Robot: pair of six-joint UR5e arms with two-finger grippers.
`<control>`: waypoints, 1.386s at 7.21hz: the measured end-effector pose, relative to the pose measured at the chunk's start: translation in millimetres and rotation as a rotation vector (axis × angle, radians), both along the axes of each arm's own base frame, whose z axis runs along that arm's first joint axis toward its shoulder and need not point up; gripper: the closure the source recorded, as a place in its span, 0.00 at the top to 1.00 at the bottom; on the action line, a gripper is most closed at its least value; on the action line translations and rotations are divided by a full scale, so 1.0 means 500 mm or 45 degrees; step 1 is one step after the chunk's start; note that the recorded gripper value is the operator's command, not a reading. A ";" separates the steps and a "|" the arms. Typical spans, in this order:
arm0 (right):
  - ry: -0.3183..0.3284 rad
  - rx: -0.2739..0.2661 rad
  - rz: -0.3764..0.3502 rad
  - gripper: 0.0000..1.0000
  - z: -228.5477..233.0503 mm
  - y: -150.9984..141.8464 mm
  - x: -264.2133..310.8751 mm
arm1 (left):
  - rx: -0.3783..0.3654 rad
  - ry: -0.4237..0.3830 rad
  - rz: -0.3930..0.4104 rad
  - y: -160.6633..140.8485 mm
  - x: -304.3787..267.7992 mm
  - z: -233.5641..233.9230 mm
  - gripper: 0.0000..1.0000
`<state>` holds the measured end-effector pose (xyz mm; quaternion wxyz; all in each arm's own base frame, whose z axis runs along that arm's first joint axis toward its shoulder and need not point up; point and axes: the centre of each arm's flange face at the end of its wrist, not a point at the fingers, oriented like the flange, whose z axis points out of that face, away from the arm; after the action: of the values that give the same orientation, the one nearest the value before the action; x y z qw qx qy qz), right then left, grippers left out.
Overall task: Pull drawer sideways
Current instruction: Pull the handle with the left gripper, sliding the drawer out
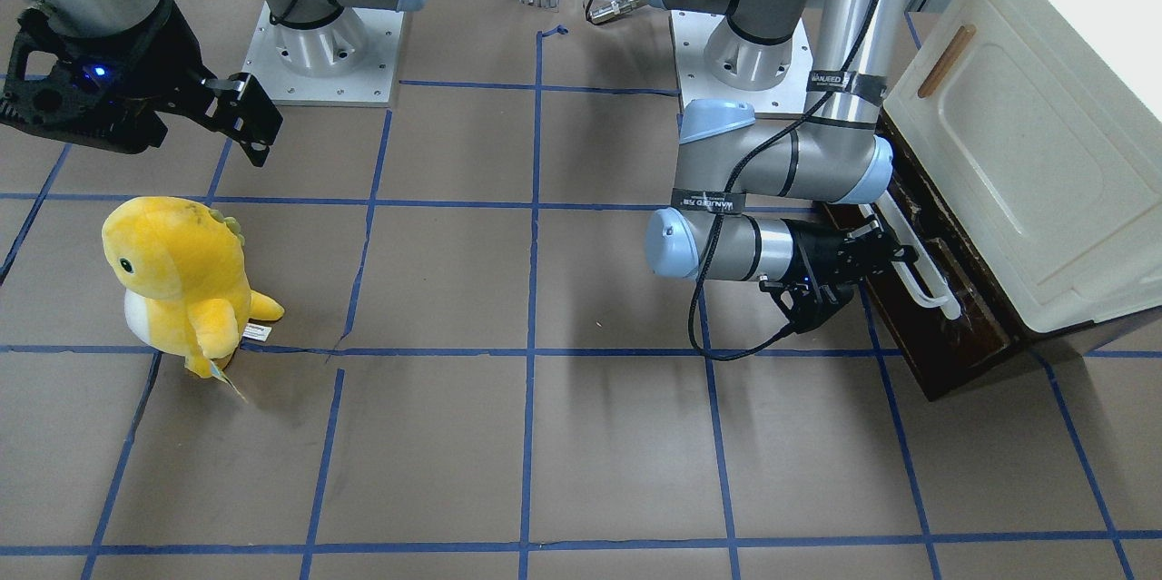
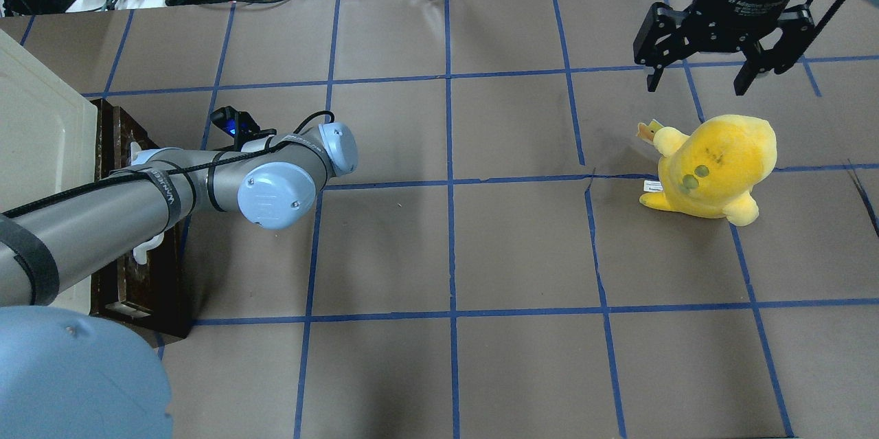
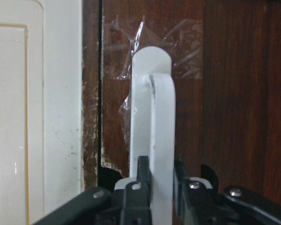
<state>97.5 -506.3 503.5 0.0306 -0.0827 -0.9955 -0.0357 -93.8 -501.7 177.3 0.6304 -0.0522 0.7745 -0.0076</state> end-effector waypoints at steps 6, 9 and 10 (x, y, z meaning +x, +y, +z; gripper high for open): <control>0.000 0.000 -0.001 1.00 0.000 0.000 -0.001 | 0.012 0.063 -0.030 -0.024 -0.060 0.029 0.00; 0.000 0.000 -0.001 1.00 0.000 0.000 0.000 | 0.028 0.076 -0.039 -0.027 -0.077 0.035 0.00; 0.000 0.000 -0.001 1.00 0.000 0.000 -0.001 | 0.029 0.077 -0.044 -0.026 -0.081 0.035 0.00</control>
<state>97.2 -506.3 503.5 0.0306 -0.0830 -0.9954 -0.0357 -134.5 -514.6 194.8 0.6071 -0.0318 0.7940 -0.0083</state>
